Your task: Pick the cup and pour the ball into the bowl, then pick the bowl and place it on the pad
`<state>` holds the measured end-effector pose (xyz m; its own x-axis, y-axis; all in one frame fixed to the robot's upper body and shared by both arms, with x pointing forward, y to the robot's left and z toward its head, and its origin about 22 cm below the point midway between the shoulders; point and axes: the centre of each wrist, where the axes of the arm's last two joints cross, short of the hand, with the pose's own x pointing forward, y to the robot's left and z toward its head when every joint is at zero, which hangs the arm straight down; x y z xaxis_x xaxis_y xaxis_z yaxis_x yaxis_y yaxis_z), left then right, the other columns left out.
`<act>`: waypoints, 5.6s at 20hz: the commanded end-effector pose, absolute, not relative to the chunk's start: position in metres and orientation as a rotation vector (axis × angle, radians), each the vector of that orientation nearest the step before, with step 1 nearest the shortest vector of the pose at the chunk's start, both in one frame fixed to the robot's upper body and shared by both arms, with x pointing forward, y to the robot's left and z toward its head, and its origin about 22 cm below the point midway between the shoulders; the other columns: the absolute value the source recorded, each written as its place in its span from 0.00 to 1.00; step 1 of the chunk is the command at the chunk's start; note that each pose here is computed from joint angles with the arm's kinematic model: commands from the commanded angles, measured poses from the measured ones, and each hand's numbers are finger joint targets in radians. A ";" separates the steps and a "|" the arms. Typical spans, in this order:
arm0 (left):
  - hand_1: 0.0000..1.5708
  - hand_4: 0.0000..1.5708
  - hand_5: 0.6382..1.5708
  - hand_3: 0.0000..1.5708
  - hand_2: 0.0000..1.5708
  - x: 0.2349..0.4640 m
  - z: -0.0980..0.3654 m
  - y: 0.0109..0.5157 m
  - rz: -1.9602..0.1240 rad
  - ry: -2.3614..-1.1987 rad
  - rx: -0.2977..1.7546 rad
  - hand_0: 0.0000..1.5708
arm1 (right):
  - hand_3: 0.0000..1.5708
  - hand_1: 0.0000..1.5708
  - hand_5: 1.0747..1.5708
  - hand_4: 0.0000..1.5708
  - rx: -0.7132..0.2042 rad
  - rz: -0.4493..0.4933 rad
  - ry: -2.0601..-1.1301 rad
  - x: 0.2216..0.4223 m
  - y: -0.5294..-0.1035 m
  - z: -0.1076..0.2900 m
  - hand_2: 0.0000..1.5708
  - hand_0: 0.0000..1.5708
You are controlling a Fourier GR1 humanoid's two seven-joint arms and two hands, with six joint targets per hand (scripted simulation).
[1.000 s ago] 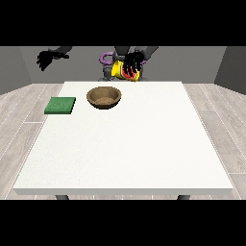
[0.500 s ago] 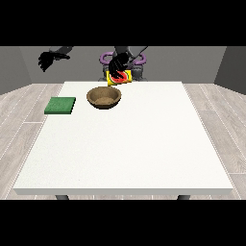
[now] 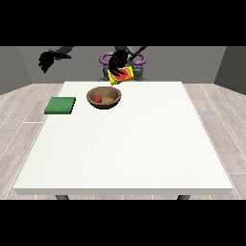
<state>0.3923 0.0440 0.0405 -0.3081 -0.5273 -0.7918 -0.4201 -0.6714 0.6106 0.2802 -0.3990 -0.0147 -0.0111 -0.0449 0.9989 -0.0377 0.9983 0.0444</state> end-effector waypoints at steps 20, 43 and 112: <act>0.00 0.00 0.99 0.00 0.00 0.340 0.008 0.147 -0.197 -1.714 0.261 0.00 | 0.00 0.00 1.00 0.14 0.054 -0.141 -1.567 0.298 -0.270 -0.043 0.00 0.00; 0.00 0.00 0.99 0.00 0.00 0.329 0.011 0.231 -0.197 -1.850 0.169 0.00 | 0.00 0.00 0.99 0.09 0.013 -0.194 -1.596 0.316 -0.245 -0.093 0.00 0.00; 0.00 0.75 0.98 0.00 0.00 0.287 0.122 0.506 0.033 -2.046 0.263 0.00 | 0.08 0.00 0.64 0.00 -0.661 -0.237 -1.303 0.346 -0.467 0.085 0.12 0.00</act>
